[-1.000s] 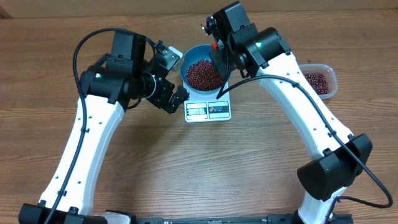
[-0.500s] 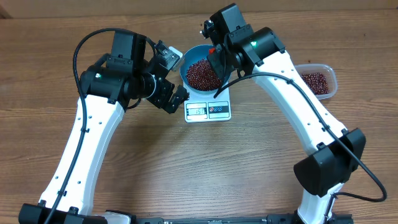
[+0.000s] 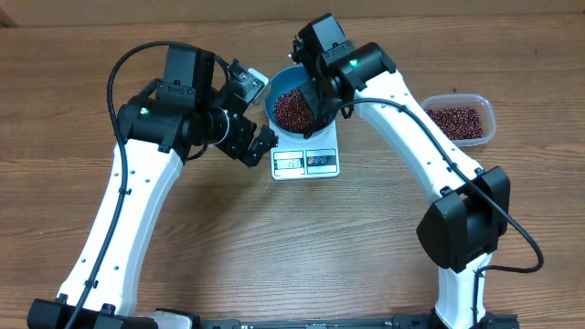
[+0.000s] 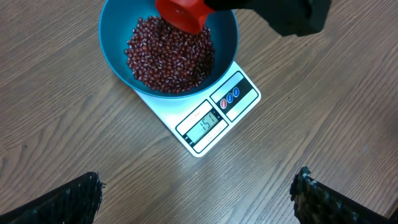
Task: Scoop item into bowl and weigh 150g on scale
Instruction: 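Tip the red scoop over the teal bowl, pouring beans in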
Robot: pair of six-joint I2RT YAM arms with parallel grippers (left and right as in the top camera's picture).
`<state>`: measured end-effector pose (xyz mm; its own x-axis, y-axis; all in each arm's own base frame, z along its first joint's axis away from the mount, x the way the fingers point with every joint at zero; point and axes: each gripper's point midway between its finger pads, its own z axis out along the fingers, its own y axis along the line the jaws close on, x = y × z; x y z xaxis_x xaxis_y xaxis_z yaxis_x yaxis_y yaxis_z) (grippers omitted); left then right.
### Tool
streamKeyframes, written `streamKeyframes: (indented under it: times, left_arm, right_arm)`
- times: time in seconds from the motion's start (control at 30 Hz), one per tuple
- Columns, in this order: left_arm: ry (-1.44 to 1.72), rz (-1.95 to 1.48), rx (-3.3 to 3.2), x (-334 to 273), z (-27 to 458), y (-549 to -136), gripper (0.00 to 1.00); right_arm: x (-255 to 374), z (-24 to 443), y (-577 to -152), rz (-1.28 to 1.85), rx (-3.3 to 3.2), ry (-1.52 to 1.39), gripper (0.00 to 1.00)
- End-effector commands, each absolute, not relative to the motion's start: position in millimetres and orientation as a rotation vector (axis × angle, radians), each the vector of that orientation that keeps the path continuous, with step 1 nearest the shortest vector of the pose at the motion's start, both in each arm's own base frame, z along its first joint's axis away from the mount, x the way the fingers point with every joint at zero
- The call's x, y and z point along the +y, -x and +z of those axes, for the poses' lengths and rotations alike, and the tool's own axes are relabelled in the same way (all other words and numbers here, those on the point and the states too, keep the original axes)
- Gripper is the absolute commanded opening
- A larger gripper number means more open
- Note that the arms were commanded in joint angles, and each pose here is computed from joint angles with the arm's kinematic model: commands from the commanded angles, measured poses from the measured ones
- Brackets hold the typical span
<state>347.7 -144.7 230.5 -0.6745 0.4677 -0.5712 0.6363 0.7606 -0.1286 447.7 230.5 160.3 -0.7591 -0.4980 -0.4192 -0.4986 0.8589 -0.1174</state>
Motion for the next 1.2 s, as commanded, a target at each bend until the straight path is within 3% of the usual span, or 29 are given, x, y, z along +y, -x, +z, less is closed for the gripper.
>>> streamKeyframes:
  times: [0.0, 0.83, 1.17]
  left_arm:
    - [-0.845, -0.418, 2.416, -141.9, 235.5, -344.7, 0.99]
    - [-0.845, -0.418, 2.416, -141.9, 235.5, -344.7, 0.99]
    - [-0.845, -0.418, 2.416, -141.9, 235.5, -344.7, 1.00]
  right_arm:
    - [227.0, 164.9, -456.6, -0.013, 2.570, 0.708, 0.04]
    - [230.5, 142.7, -465.9, -0.009, 2.587, 0.713, 0.04]
    - [234.6, 144.1, -464.8, 0.124, 2.605, 0.698, 0.04]
